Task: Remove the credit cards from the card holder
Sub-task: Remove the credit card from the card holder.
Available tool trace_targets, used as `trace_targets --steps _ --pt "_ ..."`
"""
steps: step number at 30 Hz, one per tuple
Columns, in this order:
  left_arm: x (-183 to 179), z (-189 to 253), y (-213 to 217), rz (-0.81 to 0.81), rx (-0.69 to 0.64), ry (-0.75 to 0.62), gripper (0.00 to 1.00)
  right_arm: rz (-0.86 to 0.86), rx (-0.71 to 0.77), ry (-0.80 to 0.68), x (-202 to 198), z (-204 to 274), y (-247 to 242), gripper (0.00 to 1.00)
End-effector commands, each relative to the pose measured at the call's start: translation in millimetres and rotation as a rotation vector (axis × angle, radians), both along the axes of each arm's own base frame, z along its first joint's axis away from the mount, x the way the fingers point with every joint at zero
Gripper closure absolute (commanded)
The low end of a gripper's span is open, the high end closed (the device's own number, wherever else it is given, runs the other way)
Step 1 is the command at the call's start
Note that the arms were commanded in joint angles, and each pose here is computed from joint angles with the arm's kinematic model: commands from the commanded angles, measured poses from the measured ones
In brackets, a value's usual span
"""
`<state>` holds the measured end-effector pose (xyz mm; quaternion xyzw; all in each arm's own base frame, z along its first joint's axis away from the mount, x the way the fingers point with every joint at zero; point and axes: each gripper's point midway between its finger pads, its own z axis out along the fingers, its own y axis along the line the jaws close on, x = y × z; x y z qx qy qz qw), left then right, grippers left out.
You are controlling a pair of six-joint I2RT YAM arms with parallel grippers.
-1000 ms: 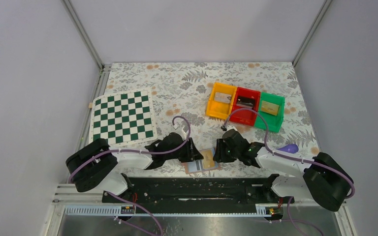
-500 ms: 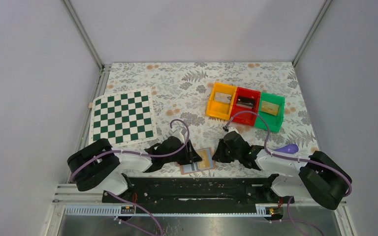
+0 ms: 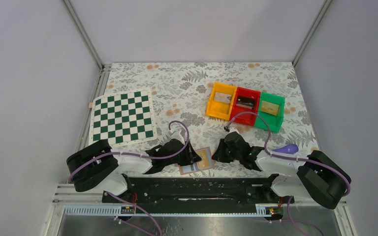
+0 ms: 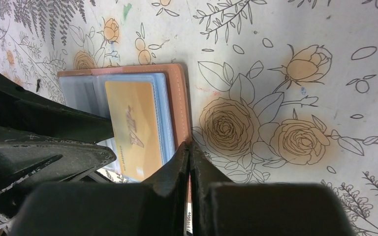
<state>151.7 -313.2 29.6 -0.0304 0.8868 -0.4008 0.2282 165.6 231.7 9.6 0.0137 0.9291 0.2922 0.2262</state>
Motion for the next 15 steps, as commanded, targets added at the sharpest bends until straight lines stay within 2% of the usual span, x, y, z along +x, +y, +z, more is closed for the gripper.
trace_targets --steps 1,11,15 --pt "5.2 -11.9 14.9 0.071 0.144 -0.003 0.62 0.017 -0.054 0.075 -18.2 -16.9 -12.2 0.95" --pt "5.3 4.9 10.5 0.057 0.095 -0.039 0.61 0.059 -0.021 0.003 -9.3 32.7 -3.3 0.79" --pt "3.7 6.6 9.9 0.055 0.077 -0.035 0.61 0.122 0.088 -0.035 -8.6 50.7 17.1 0.86"
